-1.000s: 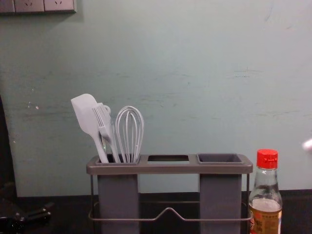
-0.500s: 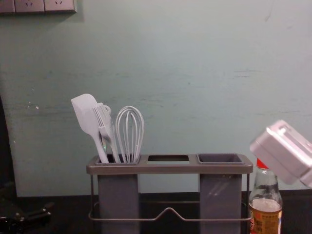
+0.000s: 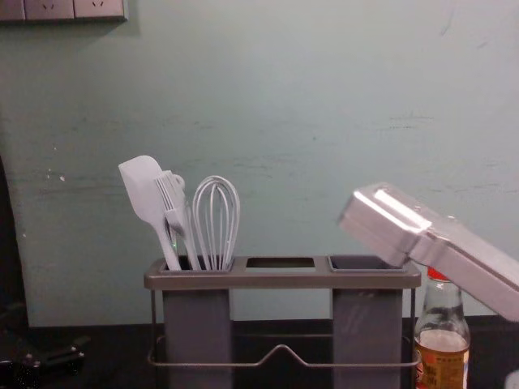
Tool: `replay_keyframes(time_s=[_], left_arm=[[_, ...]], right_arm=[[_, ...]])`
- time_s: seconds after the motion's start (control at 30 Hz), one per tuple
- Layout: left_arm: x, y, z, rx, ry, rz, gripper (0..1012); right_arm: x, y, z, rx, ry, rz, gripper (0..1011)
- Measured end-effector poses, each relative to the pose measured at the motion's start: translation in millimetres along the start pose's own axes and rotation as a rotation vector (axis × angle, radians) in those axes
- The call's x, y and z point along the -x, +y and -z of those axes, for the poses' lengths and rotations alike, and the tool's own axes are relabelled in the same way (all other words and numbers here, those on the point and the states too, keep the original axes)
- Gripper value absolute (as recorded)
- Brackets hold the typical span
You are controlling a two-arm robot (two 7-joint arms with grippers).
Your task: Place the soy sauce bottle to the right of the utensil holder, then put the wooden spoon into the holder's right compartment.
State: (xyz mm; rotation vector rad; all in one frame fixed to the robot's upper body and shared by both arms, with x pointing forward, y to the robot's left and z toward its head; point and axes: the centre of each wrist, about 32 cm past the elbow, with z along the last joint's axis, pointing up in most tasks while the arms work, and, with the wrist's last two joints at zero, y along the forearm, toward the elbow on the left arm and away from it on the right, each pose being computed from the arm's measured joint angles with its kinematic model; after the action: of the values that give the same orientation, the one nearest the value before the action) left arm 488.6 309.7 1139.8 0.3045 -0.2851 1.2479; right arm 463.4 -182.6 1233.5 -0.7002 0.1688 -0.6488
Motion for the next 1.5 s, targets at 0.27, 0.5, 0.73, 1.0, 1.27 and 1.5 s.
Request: replay_keyframes(time_s=[0.27, 0.5, 0.73, 1.0, 1.27, 1.5], left_arm=[[0.0, 0.0, 0.0, 0.000, 0.000, 0.000, 1005], [0.0, 0.0, 0.0, 0.000, 0.000, 0.000, 1005], [0.0, 0.0, 0.0, 0.000, 0.000, 0.000, 1005], [0.0, 0.0, 0.0, 0.000, 0.000, 0.000, 1005], [0.0, 0.0, 0.0, 0.000, 0.000, 0.000, 1005], [0.0, 0.0, 0.0, 0.000, 0.000, 0.000, 1005]], right_arm=[[-1.3, 10.7, -17.0, 0.052, -0.007, 0.004, 1002], [-3.4, 21.1, -22.9, 0.055, 0.008, -0.003, 1002], [-4.0, 28.4, -22.9, 0.038, 0.039, 0.007, 1002], [-2.7, 36.6, -17.0, 0.023, 0.070, 0.024, 1002], [-4.1, 43.2, -11.9, 0.035, 0.075, 0.032, 1002], [-5.5, 45.1, -10.1, 0.041, 0.074, 0.029, 1002]])
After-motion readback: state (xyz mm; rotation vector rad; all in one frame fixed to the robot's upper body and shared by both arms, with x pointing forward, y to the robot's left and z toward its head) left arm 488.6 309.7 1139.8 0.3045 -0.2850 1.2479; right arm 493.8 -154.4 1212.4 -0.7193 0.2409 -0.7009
